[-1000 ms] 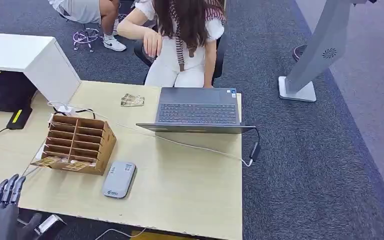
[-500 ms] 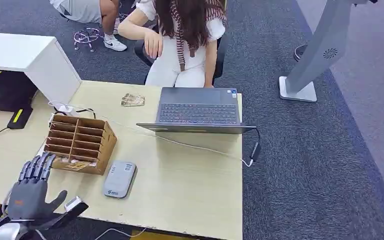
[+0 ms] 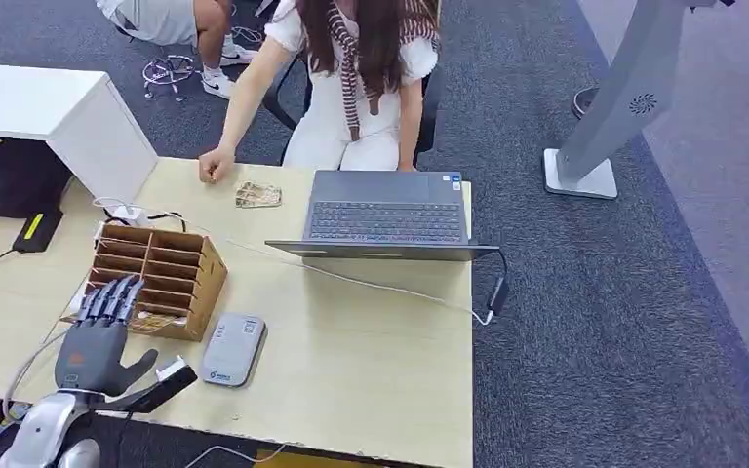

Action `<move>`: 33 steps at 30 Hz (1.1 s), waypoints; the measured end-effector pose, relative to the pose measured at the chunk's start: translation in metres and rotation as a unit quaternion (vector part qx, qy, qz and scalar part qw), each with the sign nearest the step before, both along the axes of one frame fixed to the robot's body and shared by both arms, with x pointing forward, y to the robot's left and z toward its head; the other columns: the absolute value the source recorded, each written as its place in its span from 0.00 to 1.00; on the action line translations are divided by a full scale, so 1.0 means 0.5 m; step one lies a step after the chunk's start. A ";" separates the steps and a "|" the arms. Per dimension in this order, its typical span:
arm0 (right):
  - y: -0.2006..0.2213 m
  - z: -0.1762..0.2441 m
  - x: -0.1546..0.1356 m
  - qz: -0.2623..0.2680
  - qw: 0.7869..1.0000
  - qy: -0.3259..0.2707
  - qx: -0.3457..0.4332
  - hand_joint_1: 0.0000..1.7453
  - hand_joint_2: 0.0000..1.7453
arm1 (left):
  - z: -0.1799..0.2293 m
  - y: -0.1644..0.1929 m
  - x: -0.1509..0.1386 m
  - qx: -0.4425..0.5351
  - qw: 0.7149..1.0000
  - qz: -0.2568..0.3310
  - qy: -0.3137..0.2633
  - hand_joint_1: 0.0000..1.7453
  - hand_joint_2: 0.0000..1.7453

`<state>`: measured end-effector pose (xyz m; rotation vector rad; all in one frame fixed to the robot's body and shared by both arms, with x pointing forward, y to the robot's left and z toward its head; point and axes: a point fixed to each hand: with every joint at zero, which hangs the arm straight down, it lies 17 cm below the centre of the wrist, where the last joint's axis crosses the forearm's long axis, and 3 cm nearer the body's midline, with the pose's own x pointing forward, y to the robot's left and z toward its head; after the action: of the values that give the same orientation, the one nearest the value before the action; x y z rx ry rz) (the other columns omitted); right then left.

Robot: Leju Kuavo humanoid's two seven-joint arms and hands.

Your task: Pass the card to the sensor for recognition and then transmit it.

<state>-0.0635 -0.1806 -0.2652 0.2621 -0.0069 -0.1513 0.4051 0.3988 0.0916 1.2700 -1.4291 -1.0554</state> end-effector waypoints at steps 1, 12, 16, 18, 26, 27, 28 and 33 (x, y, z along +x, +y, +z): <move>0.000 0.000 0.000 0.001 1.000 0.000 0.000 0.00 1.00 | 0.000 -0.002 0.003 0.000 1.000 -0.001 0.000 0.00 1.00; -0.003 -0.001 0.004 0.002 1.000 -0.001 -0.001 0.00 1.00 | -0.012 0.004 0.017 0.003 1.000 0.003 0.010 0.00 1.00; -0.004 -0.001 0.006 0.001 1.000 -0.002 -0.001 0.00 1.00 | -0.021 0.010 0.021 0.002 1.000 0.010 0.019 0.00 1.00; -0.004 -0.001 0.006 0.001 1.000 -0.002 -0.001 0.00 1.00 | -0.025 0.014 0.020 0.001 1.000 0.013 0.021 0.00 1.00; -0.004 -0.001 0.006 0.002 1.000 -0.002 -0.001 0.00 1.00 | -0.035 0.021 0.018 -0.001 0.999 0.017 0.027 1.00 1.00; -0.004 -0.001 0.006 0.002 1.000 -0.002 -0.001 0.00 1.00 | -0.034 0.021 0.017 -0.003 1.000 0.016 0.025 1.00 1.00; -0.004 -0.001 0.006 0.002 1.000 -0.002 -0.001 0.00 1.00 | -0.034 0.021 0.017 -0.005 1.000 0.014 0.024 1.00 1.00; -0.005 -0.001 0.006 0.002 1.000 -0.002 0.000 0.00 1.00 | -0.031 0.020 0.016 -0.008 1.000 0.011 0.019 1.00 1.00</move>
<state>-0.0605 -0.1829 -0.2656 0.2618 -0.0102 -0.1472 0.4134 0.4087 0.0762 1.2439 -1.3899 -1.0461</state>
